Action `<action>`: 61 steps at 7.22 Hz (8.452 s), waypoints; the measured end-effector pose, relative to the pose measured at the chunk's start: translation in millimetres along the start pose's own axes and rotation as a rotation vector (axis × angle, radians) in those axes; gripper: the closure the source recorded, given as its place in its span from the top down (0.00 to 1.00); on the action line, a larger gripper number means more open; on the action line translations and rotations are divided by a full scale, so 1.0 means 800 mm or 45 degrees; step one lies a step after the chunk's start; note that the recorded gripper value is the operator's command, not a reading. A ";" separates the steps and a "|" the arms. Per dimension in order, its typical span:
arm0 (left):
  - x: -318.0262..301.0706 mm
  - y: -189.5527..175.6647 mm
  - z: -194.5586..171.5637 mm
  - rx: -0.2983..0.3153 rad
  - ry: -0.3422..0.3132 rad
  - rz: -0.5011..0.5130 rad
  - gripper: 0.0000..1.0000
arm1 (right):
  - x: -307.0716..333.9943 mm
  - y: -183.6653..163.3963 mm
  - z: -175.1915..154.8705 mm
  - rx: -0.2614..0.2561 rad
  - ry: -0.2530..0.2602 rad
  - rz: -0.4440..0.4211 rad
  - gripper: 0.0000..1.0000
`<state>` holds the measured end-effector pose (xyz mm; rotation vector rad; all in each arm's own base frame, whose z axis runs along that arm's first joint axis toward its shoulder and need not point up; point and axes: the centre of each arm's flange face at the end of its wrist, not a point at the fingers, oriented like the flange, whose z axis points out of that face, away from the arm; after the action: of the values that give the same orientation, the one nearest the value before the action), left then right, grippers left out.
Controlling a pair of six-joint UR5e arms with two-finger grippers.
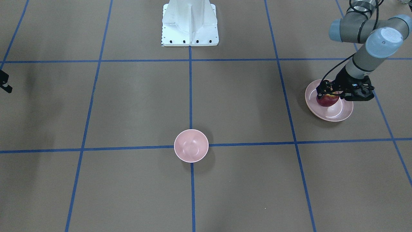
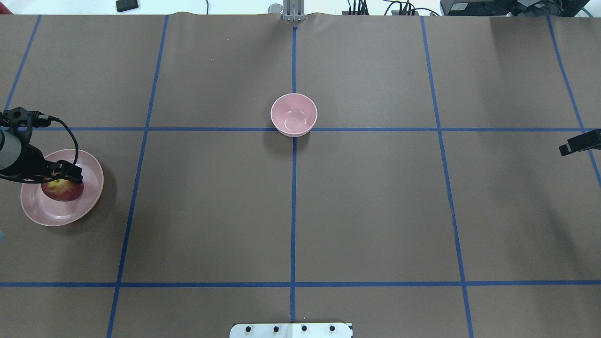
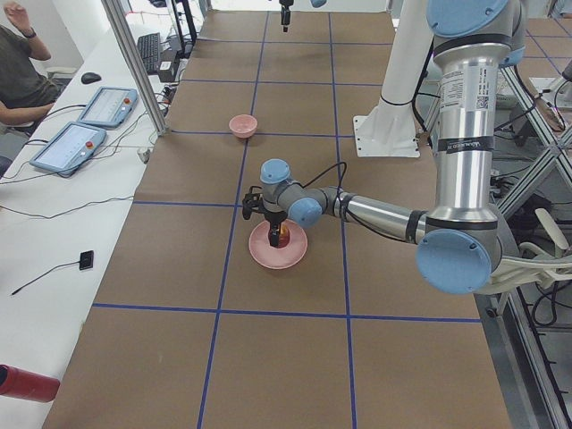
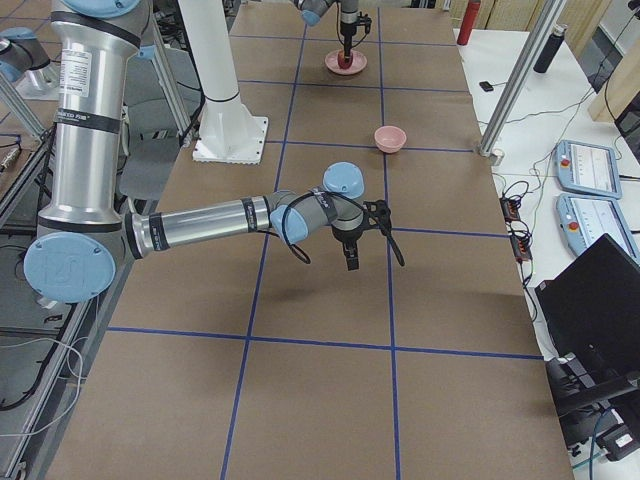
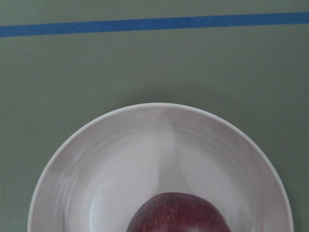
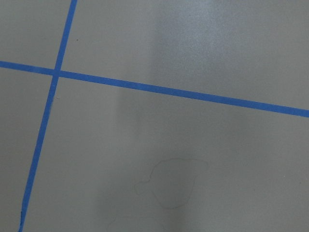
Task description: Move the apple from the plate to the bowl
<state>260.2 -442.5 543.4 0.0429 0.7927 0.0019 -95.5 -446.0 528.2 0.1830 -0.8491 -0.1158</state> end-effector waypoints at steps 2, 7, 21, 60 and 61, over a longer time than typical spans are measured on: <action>0.012 0.007 0.009 -0.017 0.021 -0.016 0.92 | 0.001 0.000 0.002 -0.002 0.004 0.001 1.00; 0.015 0.013 -0.022 -0.092 0.106 -0.038 0.00 | 0.000 -0.004 0.001 0.007 0.015 -0.002 1.00; 0.663 -0.214 -0.118 0.174 0.206 -0.098 0.00 | 0.004 -0.006 0.010 -0.005 0.020 0.011 1.00; -0.219 -0.076 -0.207 0.143 -0.062 0.200 0.98 | 0.047 0.031 -0.020 -0.030 -0.020 0.024 0.99; -0.222 -0.072 -0.206 0.145 -0.076 0.200 0.98 | 0.051 0.033 -0.018 -0.039 -0.020 0.026 0.99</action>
<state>17.4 -496.6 552.3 0.2119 0.7278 0.1041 -57.1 -425.3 554.3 0.1446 -0.8644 -0.1117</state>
